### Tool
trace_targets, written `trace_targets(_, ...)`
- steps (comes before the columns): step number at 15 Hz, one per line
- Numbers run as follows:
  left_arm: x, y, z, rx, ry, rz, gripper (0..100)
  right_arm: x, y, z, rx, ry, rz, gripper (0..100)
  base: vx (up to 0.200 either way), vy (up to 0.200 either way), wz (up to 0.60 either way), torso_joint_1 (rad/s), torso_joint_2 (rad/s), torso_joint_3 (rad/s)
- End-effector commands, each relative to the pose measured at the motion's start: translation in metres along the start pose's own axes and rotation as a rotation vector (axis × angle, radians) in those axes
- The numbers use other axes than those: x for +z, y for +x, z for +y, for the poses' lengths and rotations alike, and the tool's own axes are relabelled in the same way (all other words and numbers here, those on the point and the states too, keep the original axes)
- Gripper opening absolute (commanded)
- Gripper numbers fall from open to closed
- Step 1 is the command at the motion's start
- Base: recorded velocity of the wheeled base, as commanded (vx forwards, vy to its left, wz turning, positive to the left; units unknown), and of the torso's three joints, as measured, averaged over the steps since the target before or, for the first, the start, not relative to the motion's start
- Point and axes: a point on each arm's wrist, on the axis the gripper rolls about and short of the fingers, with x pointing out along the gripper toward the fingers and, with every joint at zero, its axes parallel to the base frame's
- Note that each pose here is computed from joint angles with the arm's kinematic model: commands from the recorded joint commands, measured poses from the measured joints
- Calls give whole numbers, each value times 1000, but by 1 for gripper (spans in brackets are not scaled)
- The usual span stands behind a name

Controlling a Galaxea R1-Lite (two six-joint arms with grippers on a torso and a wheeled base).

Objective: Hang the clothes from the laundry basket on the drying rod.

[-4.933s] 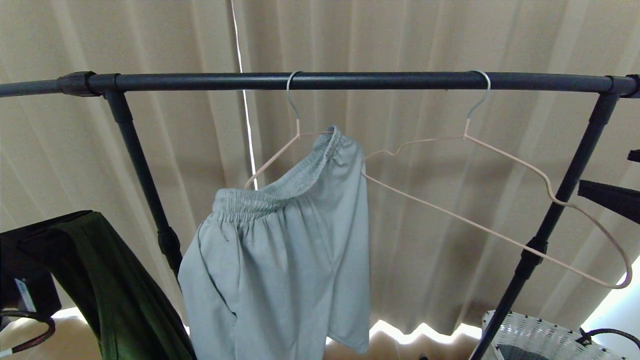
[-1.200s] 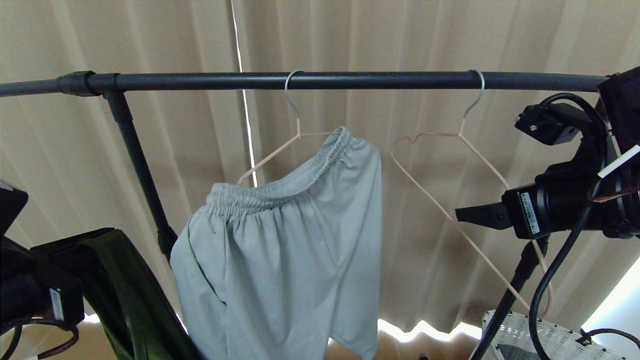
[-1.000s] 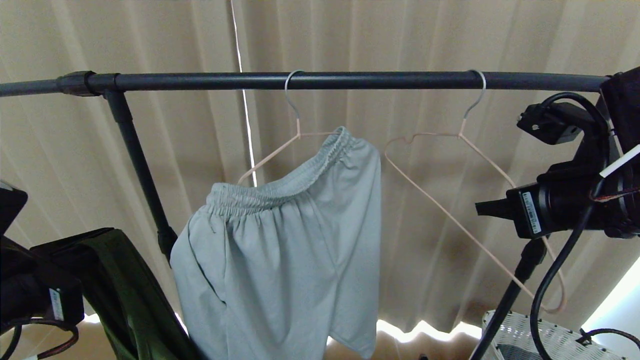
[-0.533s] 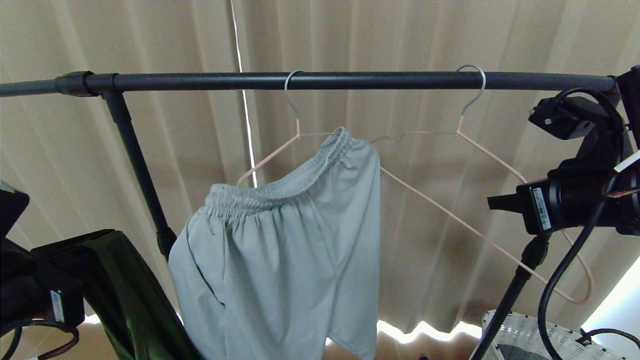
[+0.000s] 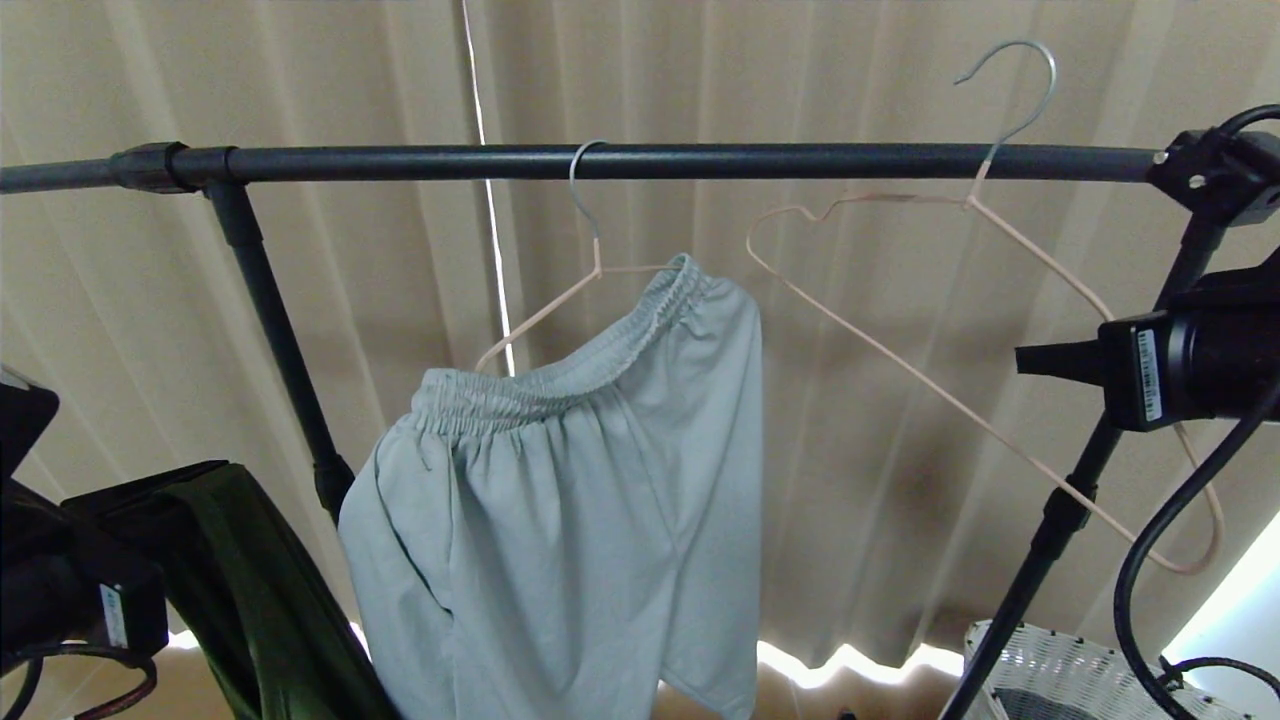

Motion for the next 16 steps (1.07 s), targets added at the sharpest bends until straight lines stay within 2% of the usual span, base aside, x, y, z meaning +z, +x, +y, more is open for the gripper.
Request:
trace_targets(1, 1, -1, 1, 3, 0, -10, 0, -3, -10, -4, 0, 9, -46, 0, 0, 0, 0, 0, 0, 0)
trace_targets(7, -1, -1, 0, -1, 1, 0, 0, -24, -33, -11, 1, -17, -59, 0, 0, 0, 0, 0, 0, 0)
trace_targets(10, -2, -1, 0, 2, 1, 5, 0, -31, -35, -12, 0, -28, -50, 0, 0, 0, 0, 0, 0, 0)
trace_targets(16, -2, -1, 0, 6, 1, 2, 0, -32, -39, -13, 1, -27, -62, 0, -200, 0, 0, 7, 2, 0)
